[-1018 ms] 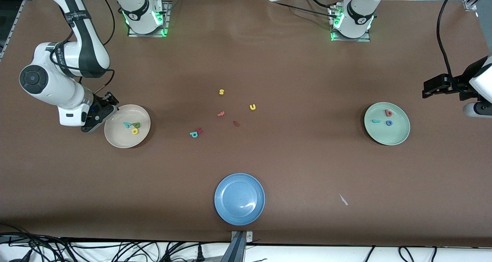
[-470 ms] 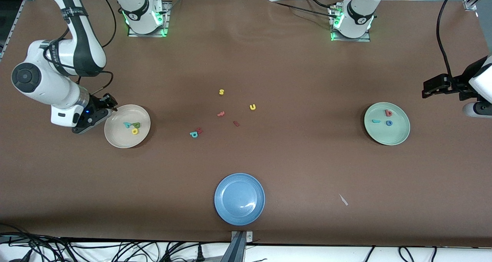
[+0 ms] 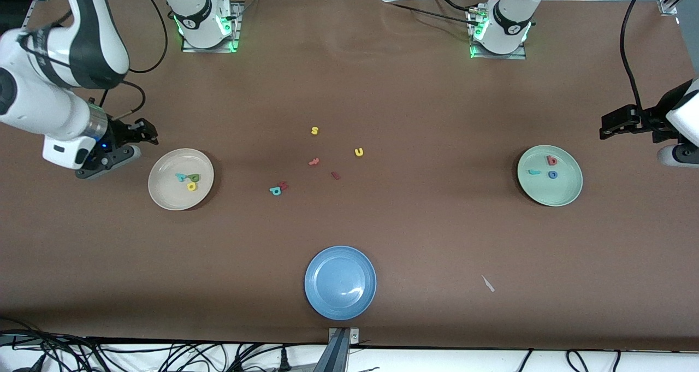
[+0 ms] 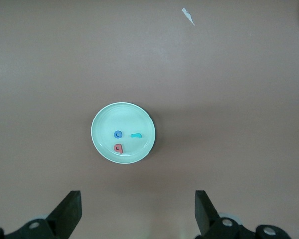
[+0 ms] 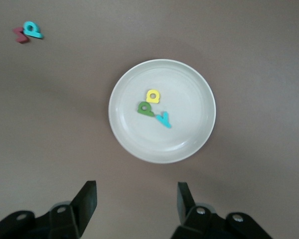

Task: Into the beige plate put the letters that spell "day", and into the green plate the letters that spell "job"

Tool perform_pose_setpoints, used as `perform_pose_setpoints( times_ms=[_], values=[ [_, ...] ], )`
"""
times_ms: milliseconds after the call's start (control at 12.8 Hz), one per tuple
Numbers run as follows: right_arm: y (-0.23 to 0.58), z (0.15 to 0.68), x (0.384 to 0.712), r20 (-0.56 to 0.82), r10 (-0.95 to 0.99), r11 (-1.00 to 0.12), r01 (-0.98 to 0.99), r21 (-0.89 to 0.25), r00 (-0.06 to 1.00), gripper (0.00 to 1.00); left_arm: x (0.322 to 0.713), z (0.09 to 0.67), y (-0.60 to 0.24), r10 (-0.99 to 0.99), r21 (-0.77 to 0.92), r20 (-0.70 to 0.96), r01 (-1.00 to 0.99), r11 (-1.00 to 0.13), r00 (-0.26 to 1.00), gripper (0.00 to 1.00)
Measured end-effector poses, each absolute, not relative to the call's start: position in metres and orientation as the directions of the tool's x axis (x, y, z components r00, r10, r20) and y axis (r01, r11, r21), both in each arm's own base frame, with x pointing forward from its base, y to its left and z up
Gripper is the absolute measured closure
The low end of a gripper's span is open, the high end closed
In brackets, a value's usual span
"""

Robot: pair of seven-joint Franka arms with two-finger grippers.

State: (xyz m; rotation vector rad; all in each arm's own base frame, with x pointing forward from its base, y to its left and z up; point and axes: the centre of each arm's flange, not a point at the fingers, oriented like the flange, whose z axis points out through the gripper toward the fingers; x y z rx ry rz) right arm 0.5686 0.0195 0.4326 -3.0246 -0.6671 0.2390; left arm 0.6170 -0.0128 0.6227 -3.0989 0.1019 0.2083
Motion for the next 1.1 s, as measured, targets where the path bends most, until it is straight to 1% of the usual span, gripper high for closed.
perform_pose_setpoints(
  times_ms=[235, 548, 705, 1097],
  values=[
    [0.030, 0.498, 0.571, -0.153, 0.384, -0.923, 0.379, -0.061, 0.911, 0.26, 0.617, 0.623, -0.013, -0.063, -0.029, -0.135, -0.068, -0.997, 0.989, 0.00],
    [0.029, 0.574, 0.565, -0.159, 0.339, -0.941, 0.335, -0.054, 0.927, 0.27, 0.617, 0.623, -0.013, -0.063, -0.029, -0.135, -0.068, -0.997, 0.989, 0.00],
    [0.029, 0.592, 0.563, -0.152, 0.319, -0.948, 0.316, -0.048, 0.935, 0.27, 0.617, 0.623, -0.013, -0.063, -0.029, -0.135, -0.068, -0.997, 0.989, 0.00],
    [0.030, 0.590, 0.565, -0.158, 0.294, -0.956, 0.291, -0.043, 0.943, 0.27, 0.617, 0.623, -0.013, -0.063, -0.029, -0.135, -0.068, -0.997, 0.989, 0.00]
  ],
)
